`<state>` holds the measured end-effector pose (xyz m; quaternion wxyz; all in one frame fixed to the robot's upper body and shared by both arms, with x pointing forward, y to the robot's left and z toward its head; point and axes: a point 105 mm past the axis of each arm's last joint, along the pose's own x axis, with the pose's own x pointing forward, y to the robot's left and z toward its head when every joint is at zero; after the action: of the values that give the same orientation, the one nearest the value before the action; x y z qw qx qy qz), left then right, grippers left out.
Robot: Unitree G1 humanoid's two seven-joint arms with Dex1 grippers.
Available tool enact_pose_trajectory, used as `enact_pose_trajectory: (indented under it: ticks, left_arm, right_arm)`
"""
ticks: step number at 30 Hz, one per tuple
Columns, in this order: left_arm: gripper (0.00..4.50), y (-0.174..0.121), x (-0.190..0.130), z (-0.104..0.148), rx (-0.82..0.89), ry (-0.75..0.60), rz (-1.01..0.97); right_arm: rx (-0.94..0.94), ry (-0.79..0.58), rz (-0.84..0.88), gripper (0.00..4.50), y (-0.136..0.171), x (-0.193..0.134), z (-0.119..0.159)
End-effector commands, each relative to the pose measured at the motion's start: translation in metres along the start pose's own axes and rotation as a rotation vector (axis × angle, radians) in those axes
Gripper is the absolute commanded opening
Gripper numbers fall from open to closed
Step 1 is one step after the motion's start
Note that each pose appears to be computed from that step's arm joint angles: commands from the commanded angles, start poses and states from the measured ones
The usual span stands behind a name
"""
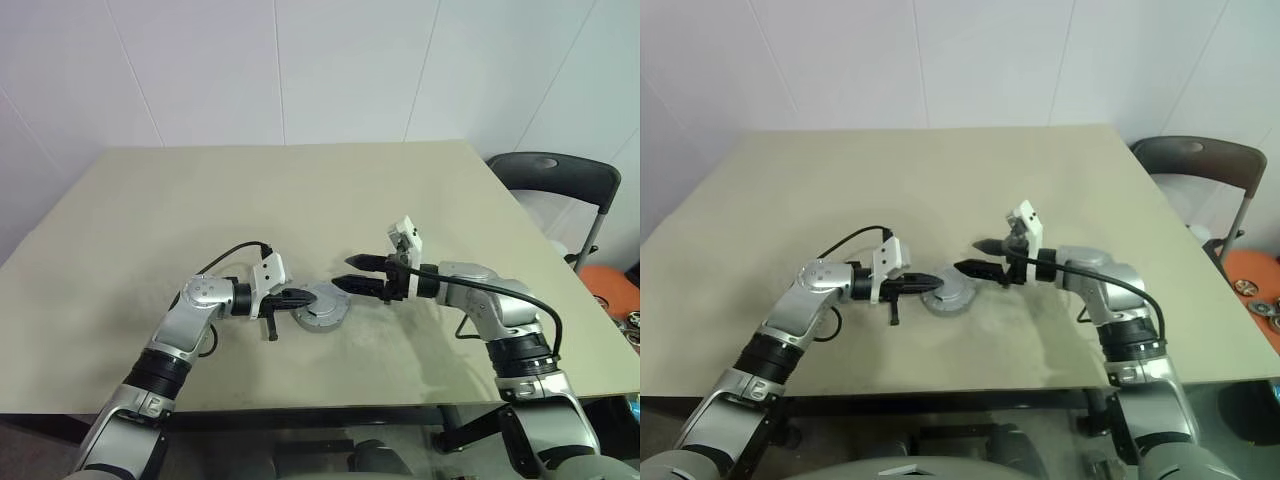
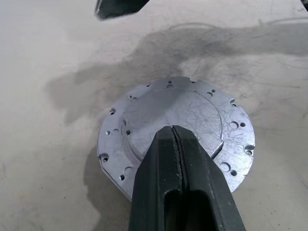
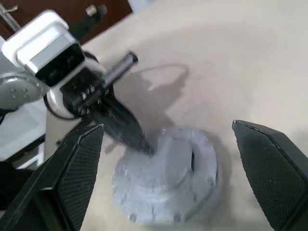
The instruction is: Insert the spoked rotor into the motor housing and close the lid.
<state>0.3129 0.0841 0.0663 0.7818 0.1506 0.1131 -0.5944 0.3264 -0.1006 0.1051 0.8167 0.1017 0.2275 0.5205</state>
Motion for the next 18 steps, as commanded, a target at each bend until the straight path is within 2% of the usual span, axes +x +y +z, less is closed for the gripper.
enact_pose_trajectory:
  ticks: [1,7,12,18]
  left_arm:
    - [0.00,-0.018,0.003,-0.036,-0.084,0.120,-0.065]
    - [0.00,-0.018,0.005,-0.035,-0.081,0.114,-0.062]
    - [0.00,-0.017,0.004,-0.035,-0.081,0.114,-0.055]
    - [0.00,-0.017,0.002,-0.035,-0.078,0.117,-0.054]
  right_arm:
    - [0.114,0.052,-0.076,4.48,-0.005,-0.008,-0.008]
    - [0.292,0.165,-0.104,4.48,0.006,-0.005,-0.030]
    - [0.446,0.141,-0.079,4.48,0.010,0.001,-0.025]
    - [0.484,0.134,-0.101,4.48,0.009,0.010,-0.024]
